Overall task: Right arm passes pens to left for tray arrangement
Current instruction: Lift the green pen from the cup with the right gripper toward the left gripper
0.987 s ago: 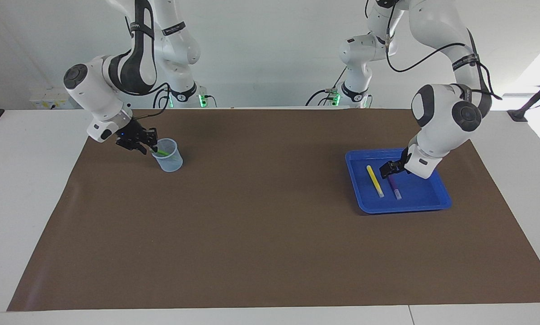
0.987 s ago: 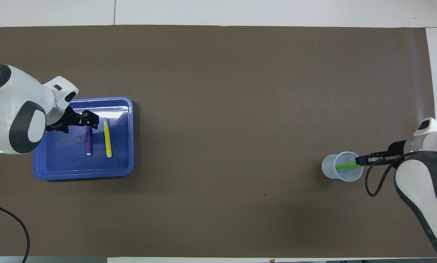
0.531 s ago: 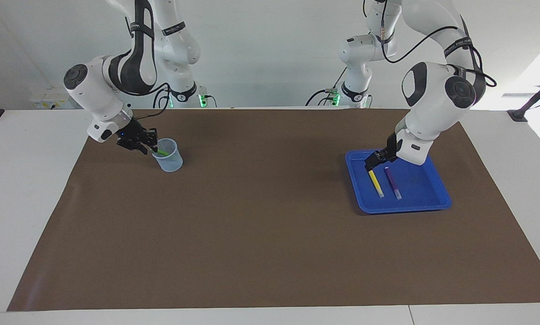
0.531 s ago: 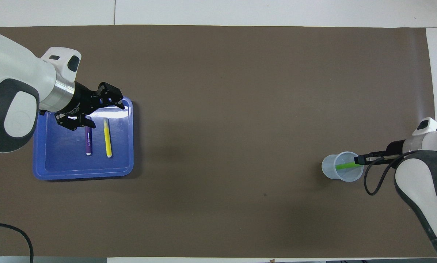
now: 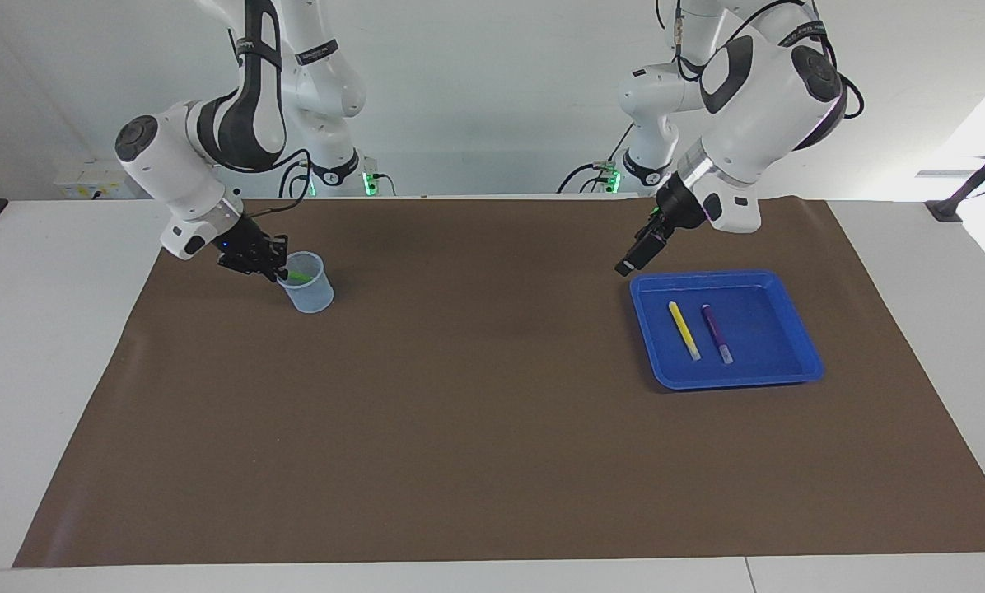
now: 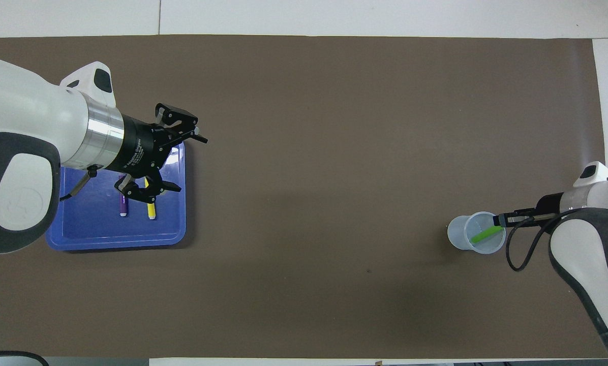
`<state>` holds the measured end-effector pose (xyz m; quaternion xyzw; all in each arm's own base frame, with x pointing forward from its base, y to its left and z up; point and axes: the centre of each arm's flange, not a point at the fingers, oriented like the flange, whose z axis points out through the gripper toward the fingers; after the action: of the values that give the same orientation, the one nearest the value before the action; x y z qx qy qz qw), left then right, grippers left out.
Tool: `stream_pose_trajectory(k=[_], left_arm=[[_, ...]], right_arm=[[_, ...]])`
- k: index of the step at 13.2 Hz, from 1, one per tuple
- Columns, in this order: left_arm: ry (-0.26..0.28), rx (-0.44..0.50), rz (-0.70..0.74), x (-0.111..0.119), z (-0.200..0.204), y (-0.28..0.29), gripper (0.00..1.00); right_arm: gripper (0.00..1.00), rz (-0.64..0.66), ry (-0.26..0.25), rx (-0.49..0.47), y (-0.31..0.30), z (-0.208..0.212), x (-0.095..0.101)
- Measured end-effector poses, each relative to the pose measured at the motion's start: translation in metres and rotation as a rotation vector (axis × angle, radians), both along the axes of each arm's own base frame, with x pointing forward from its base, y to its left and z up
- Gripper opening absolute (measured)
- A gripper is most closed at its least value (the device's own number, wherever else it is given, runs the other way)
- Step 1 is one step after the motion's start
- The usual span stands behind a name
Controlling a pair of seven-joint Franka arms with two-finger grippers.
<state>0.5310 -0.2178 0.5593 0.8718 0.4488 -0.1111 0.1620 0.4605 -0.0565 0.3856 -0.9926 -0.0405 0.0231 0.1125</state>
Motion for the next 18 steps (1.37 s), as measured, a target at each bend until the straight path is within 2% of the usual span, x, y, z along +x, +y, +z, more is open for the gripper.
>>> stream_pose_trajectory(k=[4, 6, 9, 13, 16, 18], left_arm=[[0.046, -0.064, 0.136, -0.005, 0.011, -0.013, 1.00], [0.073, -0.093, 0.224, -0.005, 0.015, -0.018, 1.00], [0.121, -0.145, 0.358, -0.004, 0.020, -0.027, 1.00], [0.201, -0.217, 0.514, -0.004, 0.023, -0.037, 1.00], [0.231, -0.249, 0.560, -0.009, 0.018, -0.050, 1.00], [0.234, -0.253, 0.578, -0.014, 0.018, -0.061, 1.00]], right_arm=[[0.19, 0.001, 0.002, 0.005, 0.001, 0.002, 0.001], [0.19, -0.003, 0.002, 0.035, 0.006, 0.019, 0.009], [0.19, 0.017, 0.009, 0.051, 0.046, 0.077, 0.029], [0.19, 0.052, -0.018, 0.050, 0.058, 0.151, 0.039], [0.19, -0.029, -0.019, 0.062, 0.069, 0.178, 0.043], [0.19, -0.180, 0.009, 0.140, 0.109, 0.188, 0.049]])
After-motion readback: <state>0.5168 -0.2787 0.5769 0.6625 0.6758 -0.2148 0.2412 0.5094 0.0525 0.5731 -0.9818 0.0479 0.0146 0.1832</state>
